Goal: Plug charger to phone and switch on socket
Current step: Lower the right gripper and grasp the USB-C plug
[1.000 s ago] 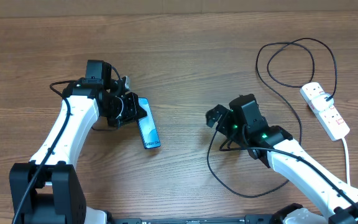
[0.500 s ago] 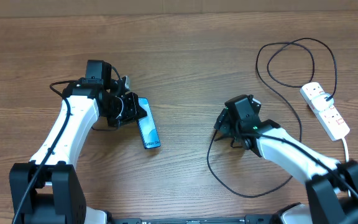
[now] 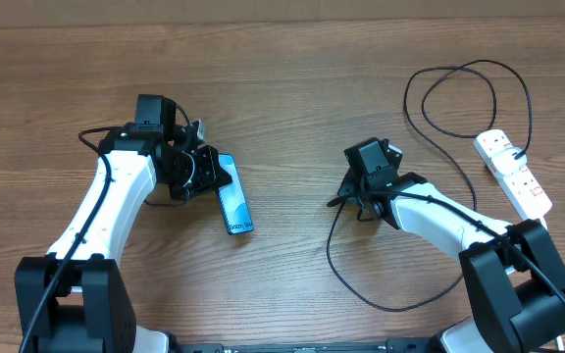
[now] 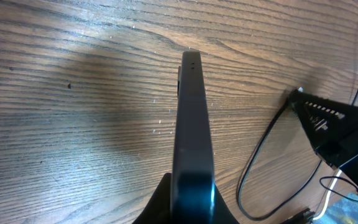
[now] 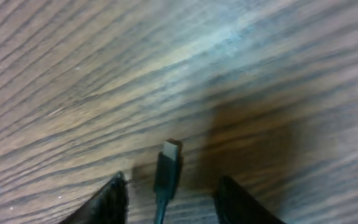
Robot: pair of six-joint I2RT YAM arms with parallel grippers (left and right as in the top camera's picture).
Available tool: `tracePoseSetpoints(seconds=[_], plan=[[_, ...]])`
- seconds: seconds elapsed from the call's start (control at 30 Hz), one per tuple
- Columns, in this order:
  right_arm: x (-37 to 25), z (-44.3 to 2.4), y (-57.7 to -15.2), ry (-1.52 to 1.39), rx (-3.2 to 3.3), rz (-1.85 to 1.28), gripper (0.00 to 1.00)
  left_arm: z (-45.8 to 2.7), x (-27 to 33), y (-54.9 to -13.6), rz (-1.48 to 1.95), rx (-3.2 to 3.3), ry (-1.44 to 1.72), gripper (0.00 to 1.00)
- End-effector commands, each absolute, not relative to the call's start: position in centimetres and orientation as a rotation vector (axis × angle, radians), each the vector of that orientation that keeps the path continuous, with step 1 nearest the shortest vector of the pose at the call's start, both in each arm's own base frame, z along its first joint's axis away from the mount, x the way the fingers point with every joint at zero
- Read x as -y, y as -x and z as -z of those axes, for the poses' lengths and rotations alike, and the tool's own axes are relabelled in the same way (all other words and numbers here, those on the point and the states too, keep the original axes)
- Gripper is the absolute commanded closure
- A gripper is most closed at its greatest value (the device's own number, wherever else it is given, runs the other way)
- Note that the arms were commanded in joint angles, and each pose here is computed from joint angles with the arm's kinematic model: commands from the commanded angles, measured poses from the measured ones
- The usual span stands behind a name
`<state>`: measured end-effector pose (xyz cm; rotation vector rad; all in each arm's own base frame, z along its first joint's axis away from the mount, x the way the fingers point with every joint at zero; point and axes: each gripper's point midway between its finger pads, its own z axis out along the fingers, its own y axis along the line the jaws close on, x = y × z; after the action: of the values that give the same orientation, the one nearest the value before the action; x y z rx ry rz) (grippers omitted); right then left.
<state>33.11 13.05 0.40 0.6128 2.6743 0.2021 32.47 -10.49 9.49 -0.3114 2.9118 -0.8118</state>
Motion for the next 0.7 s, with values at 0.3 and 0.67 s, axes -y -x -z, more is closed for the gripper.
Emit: tracePoseSetpoints(seconds=[0.3, 0.67], plan=[[-12.6, 0.8, -31.5, -0.610, -2.761, -0.132, 0.83, -10.4, 11.0, -32.7, 0.874, -2.881, 0.293, 0.96], [-11.8, 2.5, -31.0, -0.534, -2.807, -0.038, 0.75, -10.4, 11.0, -32.9, 0.874, -2.874, 0.289, 0.95]])
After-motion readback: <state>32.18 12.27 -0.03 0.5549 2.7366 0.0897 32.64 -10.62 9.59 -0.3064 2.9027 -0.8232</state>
